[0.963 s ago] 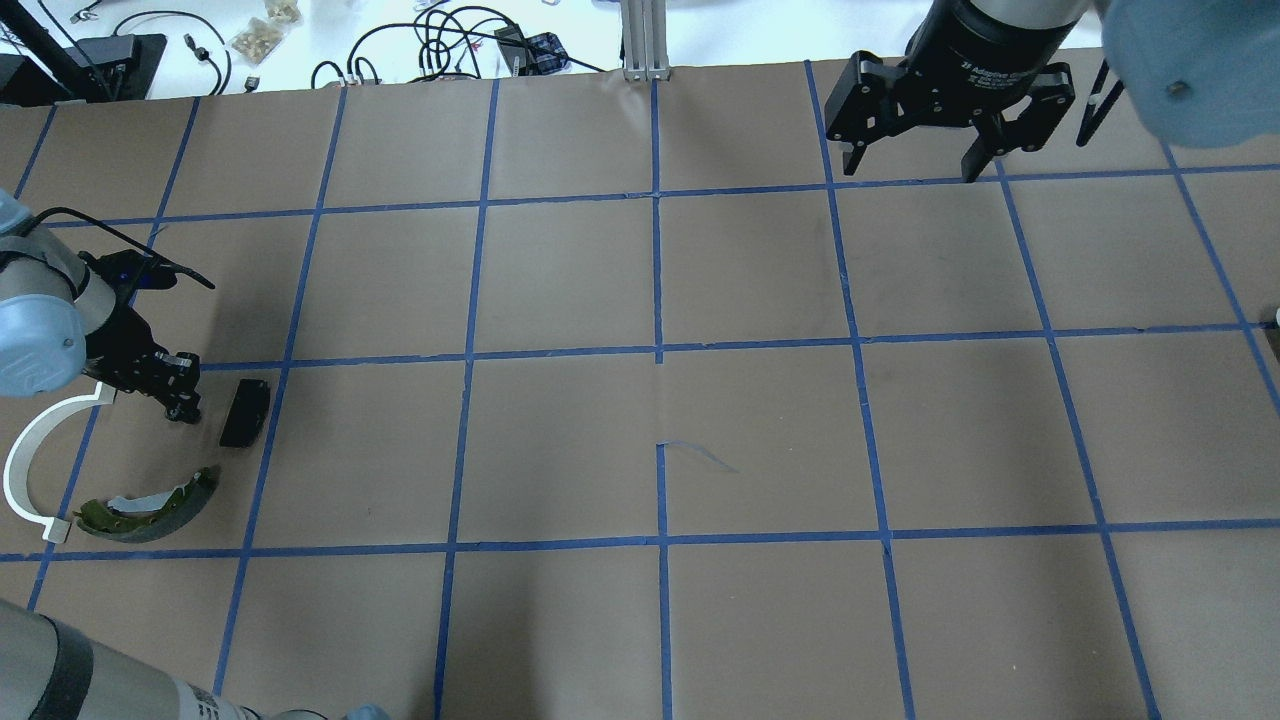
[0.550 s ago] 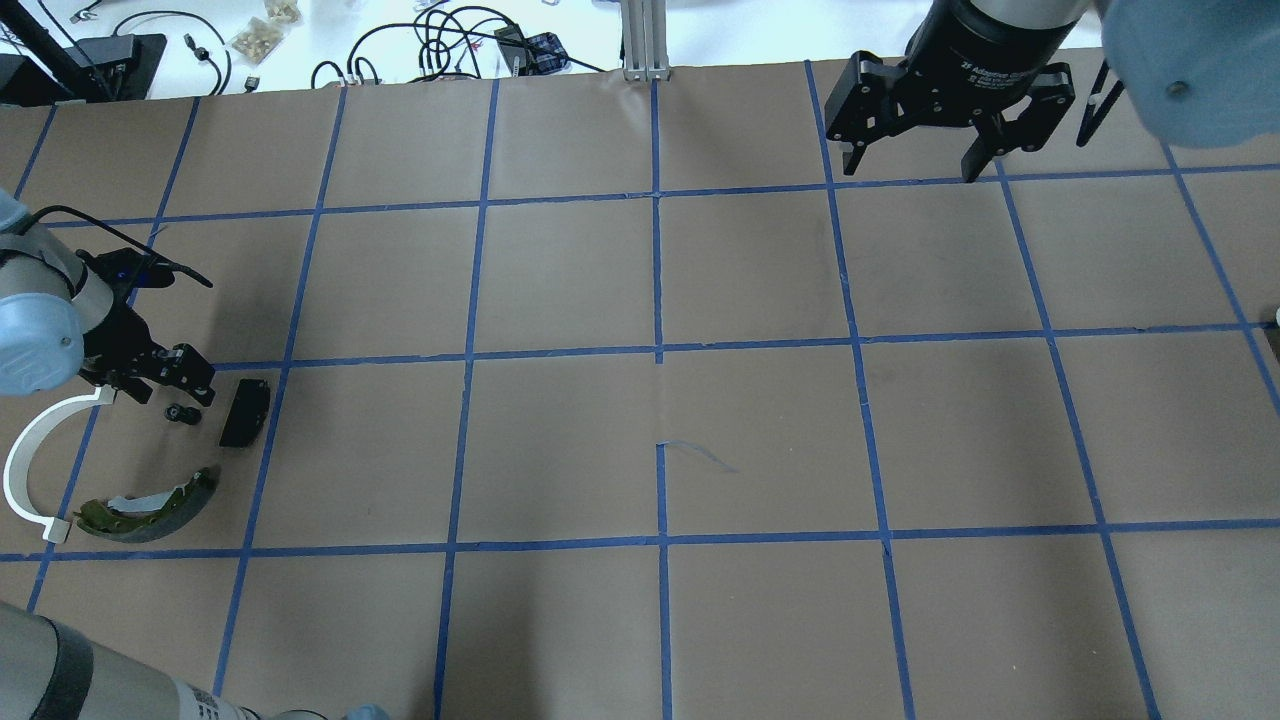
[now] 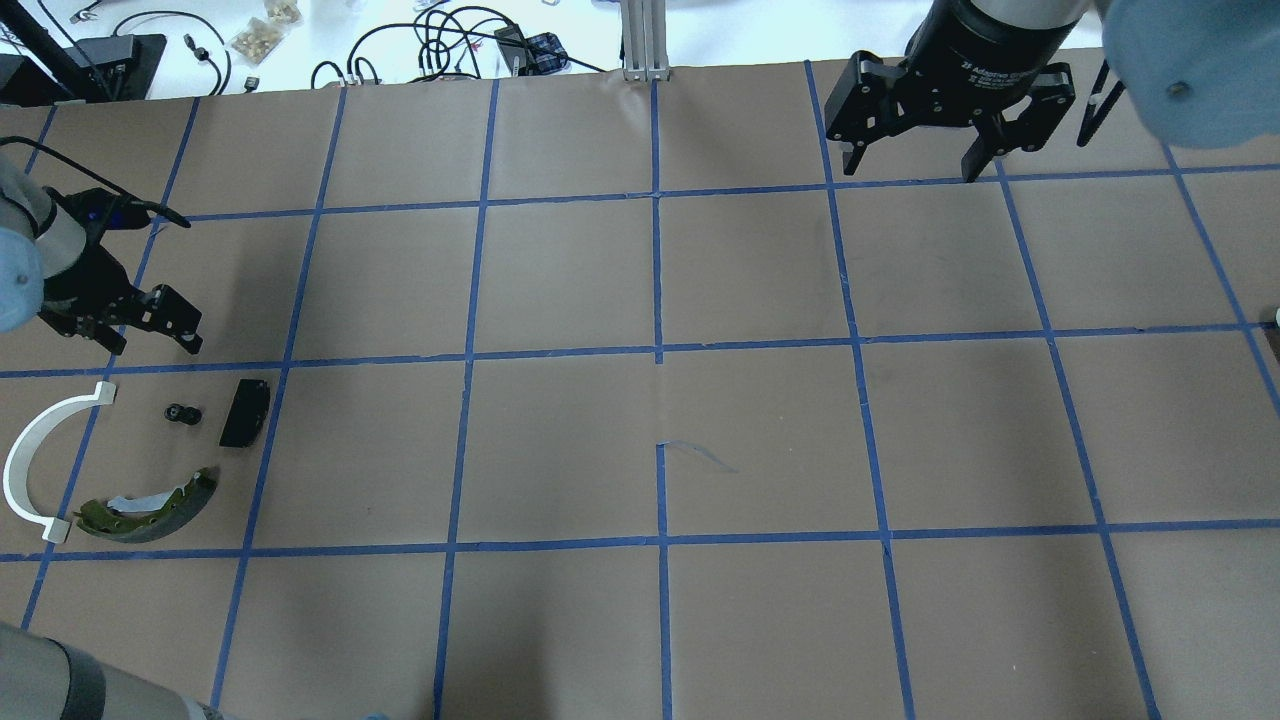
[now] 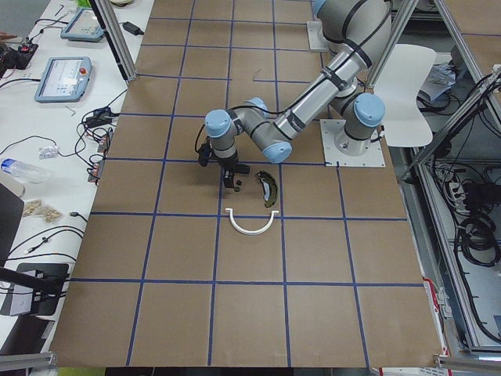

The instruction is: Place bearing gear from tray to pile

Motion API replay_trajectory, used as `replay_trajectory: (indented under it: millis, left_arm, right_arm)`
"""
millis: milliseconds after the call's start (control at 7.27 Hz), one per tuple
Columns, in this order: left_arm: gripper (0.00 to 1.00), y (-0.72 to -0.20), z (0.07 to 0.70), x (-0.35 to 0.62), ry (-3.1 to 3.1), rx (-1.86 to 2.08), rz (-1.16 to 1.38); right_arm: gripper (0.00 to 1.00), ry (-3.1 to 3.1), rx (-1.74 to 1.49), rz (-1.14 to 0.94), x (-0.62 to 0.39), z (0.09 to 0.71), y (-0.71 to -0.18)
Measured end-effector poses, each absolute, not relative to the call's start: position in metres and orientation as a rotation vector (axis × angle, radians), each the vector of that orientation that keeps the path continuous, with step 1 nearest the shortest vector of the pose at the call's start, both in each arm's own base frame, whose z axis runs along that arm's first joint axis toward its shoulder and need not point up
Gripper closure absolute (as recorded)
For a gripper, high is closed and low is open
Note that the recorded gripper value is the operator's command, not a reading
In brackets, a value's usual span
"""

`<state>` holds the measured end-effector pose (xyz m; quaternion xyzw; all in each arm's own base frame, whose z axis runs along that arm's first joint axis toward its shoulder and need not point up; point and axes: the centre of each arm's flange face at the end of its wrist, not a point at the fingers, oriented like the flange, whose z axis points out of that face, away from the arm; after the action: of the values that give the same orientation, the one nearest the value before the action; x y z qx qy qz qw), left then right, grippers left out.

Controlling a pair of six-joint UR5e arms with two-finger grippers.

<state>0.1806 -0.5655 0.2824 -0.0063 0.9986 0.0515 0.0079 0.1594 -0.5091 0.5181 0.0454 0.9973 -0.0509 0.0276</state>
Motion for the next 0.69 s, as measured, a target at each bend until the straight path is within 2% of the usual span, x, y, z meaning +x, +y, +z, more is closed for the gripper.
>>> replay_trajectory:
  millis: [413,688]
  left_arm:
    - [0.00,-0.602,0.386,0.086,3.127,-0.073,0.106]
    - [0.00,-0.592,0.436,0.013,3.156,-0.069,0.046]
  right_arm:
    - [0.00,3.079,0.140,-0.158,0.159,0.518,-0.509]
    - [0.00,3.082,0.136,-0.157,0.159,0.518,-0.509]
